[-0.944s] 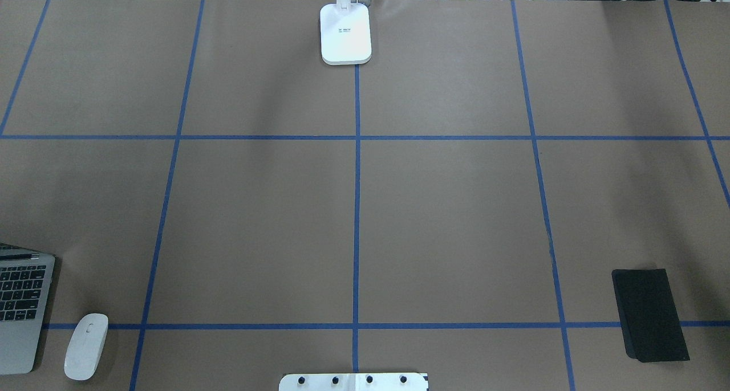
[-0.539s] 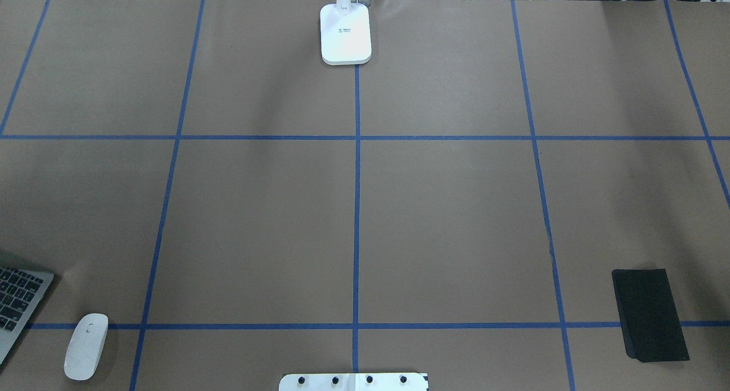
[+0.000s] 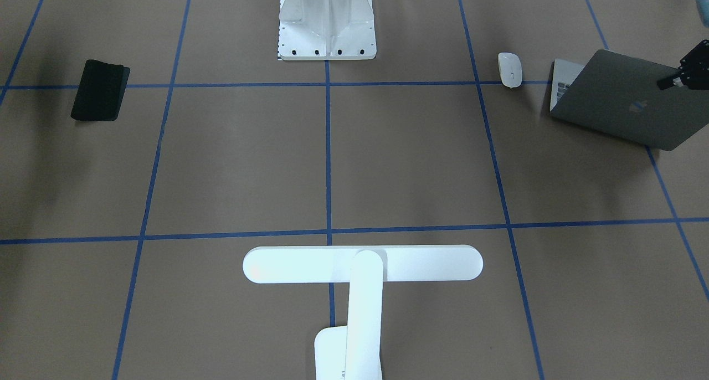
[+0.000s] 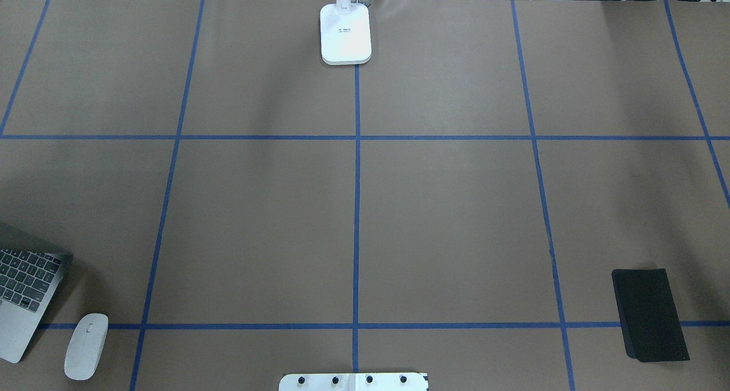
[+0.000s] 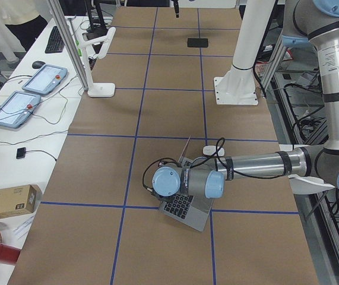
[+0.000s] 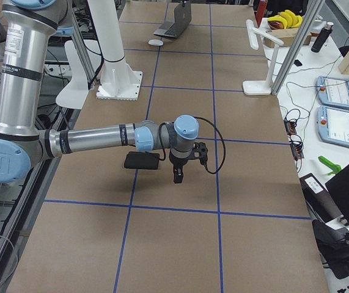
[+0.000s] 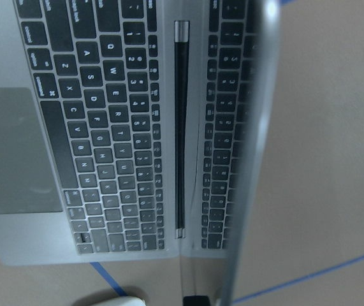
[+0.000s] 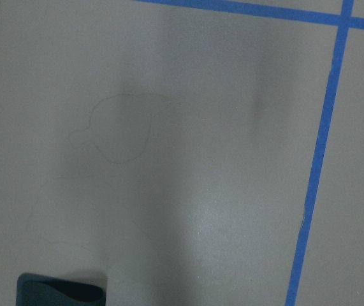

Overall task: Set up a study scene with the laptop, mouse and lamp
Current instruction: 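Grasp the silver laptop's edge with the left gripper and lift it, then carry the laptop with the left gripper toward the white lamp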

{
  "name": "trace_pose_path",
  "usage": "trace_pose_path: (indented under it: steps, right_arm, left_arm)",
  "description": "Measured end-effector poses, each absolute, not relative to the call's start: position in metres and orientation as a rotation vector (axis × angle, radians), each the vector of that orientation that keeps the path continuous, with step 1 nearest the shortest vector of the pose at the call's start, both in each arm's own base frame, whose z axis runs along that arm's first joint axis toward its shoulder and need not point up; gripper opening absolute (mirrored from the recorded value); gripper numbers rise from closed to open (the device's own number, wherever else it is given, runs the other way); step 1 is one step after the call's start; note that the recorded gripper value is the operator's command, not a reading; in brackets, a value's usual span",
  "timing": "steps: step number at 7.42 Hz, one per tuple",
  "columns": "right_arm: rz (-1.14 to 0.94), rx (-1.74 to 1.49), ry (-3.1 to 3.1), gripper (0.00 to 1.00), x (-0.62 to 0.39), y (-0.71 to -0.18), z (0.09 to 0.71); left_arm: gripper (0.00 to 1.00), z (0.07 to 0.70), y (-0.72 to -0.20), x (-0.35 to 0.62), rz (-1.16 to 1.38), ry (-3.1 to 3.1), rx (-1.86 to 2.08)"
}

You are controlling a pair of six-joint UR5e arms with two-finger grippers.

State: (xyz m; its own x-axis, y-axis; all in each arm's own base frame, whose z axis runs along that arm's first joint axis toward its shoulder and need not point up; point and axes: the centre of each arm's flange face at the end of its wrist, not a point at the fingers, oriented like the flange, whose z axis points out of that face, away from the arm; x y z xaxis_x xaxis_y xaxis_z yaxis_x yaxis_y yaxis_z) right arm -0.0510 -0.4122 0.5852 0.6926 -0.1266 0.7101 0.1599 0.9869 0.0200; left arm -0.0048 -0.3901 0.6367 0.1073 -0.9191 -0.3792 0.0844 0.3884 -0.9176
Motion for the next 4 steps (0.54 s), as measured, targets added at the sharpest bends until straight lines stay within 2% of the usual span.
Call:
trace_pose_path:
  steps: [4]
  right_arm:
    - [-0.159, -0.049, -0.790, 1.00, -0.051, -0.412, 0.586]
  left_arm:
    - [0.00, 0.556, -0.459, 0.000, -0.947, 1.251, -0.940]
